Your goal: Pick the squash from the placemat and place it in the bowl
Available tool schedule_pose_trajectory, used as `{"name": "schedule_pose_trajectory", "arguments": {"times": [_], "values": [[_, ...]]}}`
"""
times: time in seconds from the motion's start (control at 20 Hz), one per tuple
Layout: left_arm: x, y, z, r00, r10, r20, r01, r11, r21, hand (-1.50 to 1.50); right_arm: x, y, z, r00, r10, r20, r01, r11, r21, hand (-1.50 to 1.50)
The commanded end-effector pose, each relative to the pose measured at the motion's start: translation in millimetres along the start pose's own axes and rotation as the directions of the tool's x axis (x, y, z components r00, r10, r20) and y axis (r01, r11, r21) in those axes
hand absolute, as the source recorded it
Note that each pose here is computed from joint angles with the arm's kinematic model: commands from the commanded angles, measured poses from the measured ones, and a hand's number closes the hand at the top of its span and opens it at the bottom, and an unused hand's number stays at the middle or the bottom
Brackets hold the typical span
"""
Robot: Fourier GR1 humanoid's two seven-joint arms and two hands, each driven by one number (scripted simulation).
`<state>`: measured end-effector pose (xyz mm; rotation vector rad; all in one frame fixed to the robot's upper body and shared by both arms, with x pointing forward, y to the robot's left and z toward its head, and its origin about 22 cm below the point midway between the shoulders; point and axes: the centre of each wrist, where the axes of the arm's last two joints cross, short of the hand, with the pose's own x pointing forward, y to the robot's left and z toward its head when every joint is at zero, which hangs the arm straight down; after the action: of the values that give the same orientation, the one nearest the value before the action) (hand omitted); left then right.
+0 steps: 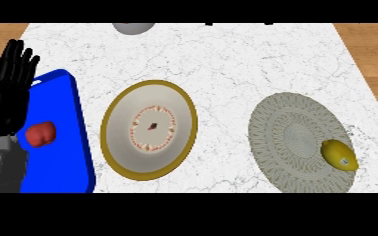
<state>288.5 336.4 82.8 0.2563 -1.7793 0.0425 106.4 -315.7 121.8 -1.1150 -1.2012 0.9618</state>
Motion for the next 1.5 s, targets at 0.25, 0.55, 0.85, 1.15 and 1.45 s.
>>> {"name": "schedule_pose_trajectory", "arguments": {"times": [0.25, 0.55, 0.85, 1.15, 1.45], "values": [[-0.5, -0.4, -9.7, 1.000, -0.005, -0.002, 0.005, 1.000, -0.001, 0.00, 57.2, -44.4, 17.9, 0.943, -0.213, 0.256, 0.248, 0.962, -0.114, 1.50], [-1.8, -2.9, -8.8, 1.000, -0.001, 0.002, 0.001, 1.000, -0.005, 0.00, 88.8, -47.7, 9.7, 0.885, -0.336, 0.324, 0.365, 0.931, -0.032, 1.50], [-1.8, -1.1, -1.6, 1.000, -0.004, -0.001, 0.004, 0.999, -0.041, 0.00, 142.0, -53.2, -9.8, 0.869, -0.392, 0.303, 0.407, 0.913, 0.015, 1.50], [-12.0, -14.8, -2.9, 1.000, -0.006, 0.009, 0.007, 0.999, -0.052, 0.00, 225.5, -54.0, -34.3, 0.885, -0.363, 0.290, 0.349, 0.932, 0.102, 1.50], [-9.5, -13.1, -5.5, 1.000, 0.011, 0.006, -0.011, 0.999, -0.039, 0.00, 291.6, -33.8, -70.5, 0.896, -0.365, 0.251, 0.325, 0.927, 0.187, 1.50]]}}
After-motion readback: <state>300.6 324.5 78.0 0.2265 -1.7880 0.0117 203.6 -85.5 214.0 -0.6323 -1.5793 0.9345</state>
